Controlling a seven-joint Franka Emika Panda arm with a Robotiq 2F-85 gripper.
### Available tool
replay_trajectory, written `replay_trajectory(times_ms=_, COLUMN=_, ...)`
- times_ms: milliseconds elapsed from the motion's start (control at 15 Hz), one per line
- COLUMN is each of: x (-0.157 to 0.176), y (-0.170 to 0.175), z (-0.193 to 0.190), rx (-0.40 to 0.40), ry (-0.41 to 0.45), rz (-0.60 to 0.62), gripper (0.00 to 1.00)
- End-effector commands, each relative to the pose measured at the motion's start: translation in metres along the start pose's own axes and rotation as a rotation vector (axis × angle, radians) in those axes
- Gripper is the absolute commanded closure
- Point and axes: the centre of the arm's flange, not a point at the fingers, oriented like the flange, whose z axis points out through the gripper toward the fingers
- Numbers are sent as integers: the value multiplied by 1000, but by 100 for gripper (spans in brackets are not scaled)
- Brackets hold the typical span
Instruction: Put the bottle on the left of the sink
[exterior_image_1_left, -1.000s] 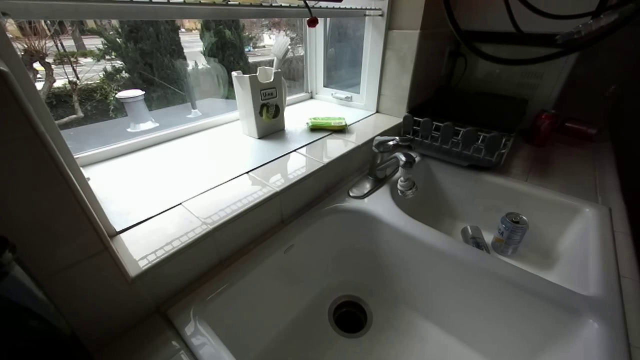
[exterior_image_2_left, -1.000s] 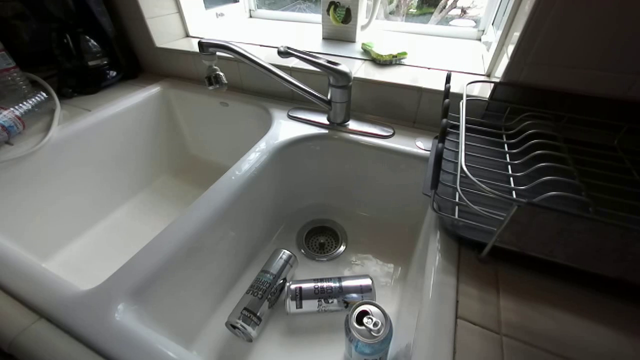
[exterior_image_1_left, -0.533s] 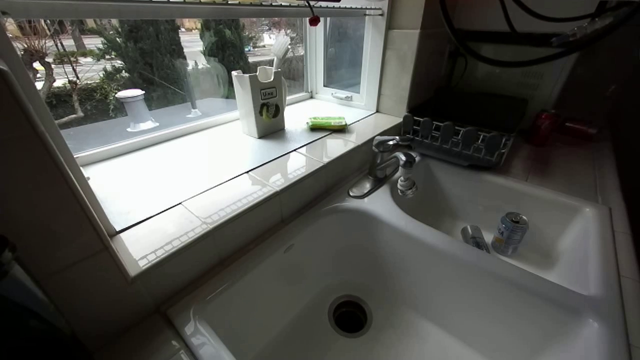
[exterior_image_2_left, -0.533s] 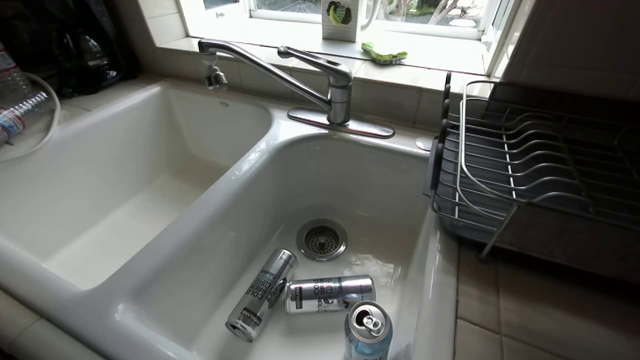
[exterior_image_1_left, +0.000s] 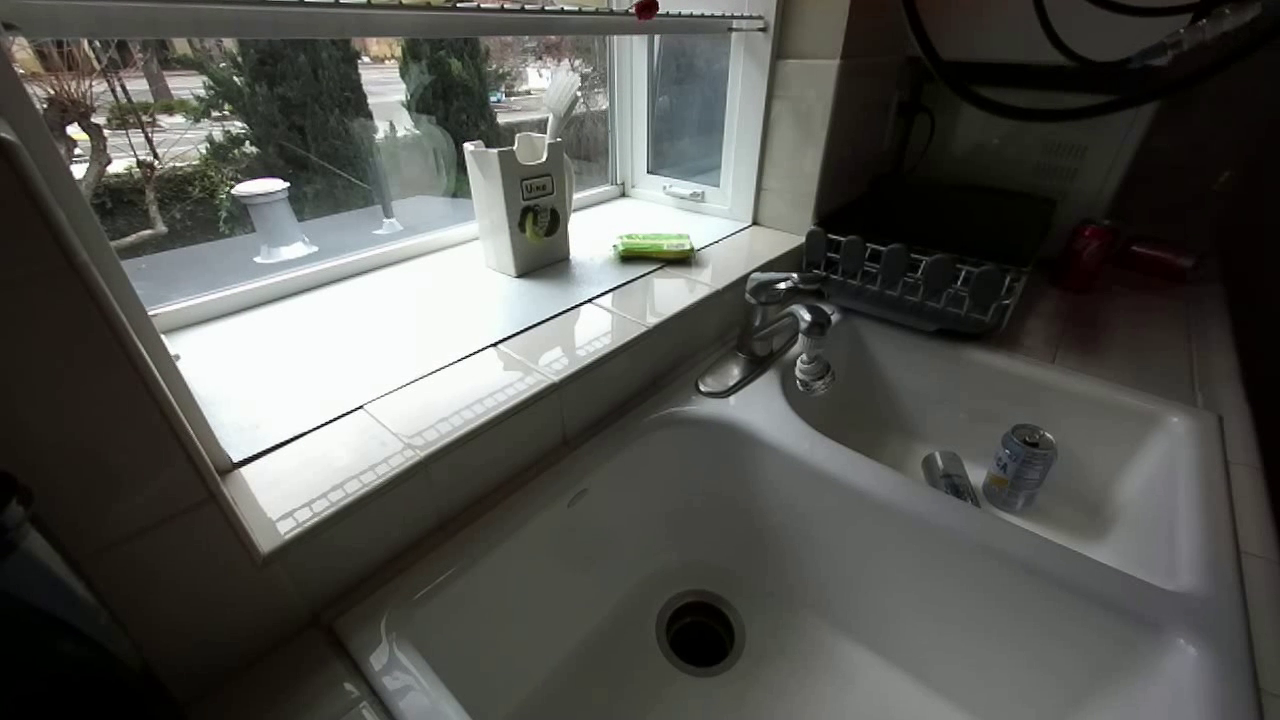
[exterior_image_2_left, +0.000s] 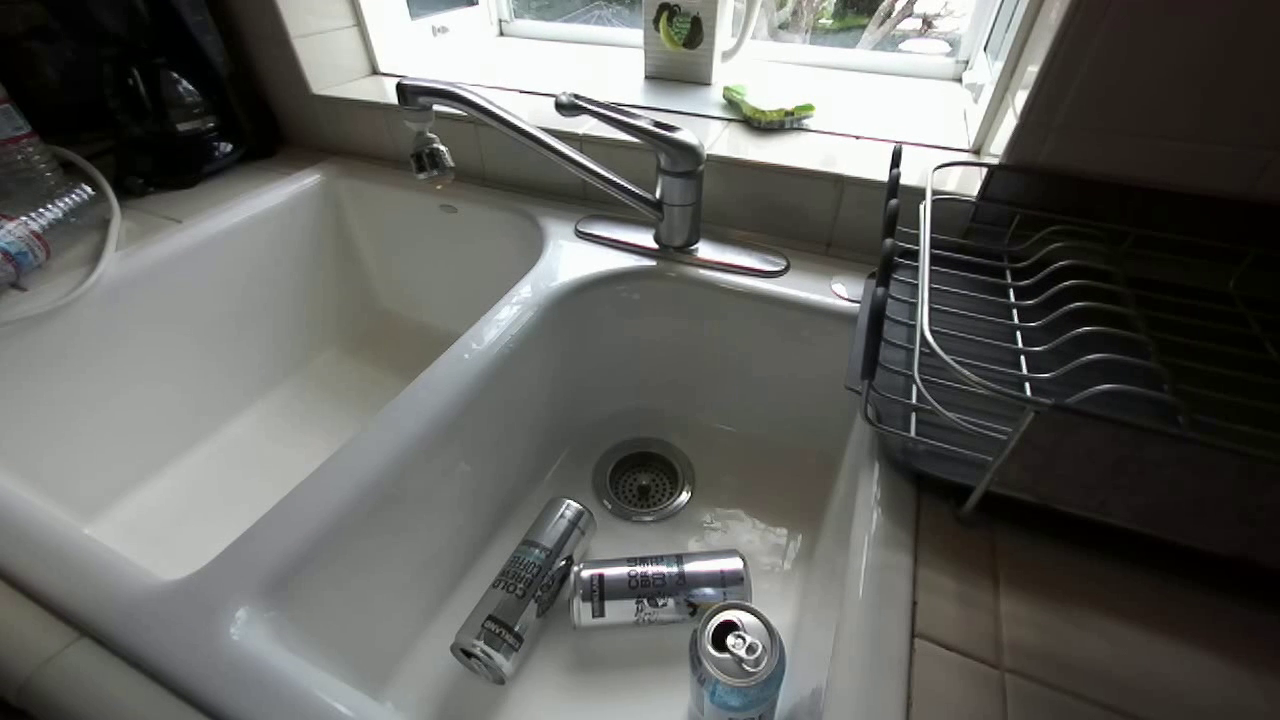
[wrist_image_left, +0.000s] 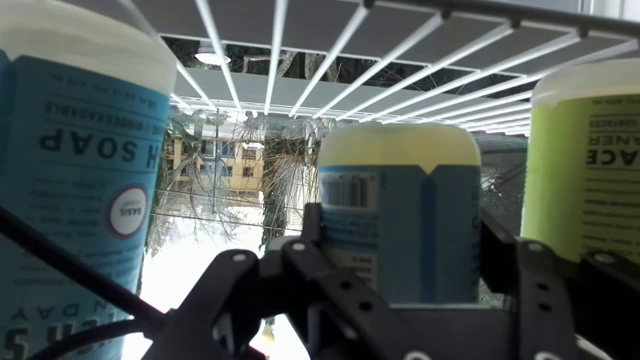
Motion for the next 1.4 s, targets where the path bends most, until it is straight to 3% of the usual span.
replay_trajectory(times_ms=0, x=16, y=-11, z=-25, rx=-31, ry=-31, rz=4, gripper=55)
replay_trajectory(times_ms=800, x=31, y=-30, z=-96, rx=-115, ry=-210, rz=7, gripper=55)
replay_trajectory(times_ms=1333, x=13, y=-55, z=-157, rx=-35, ry=-296, rz=-35, gripper=55)
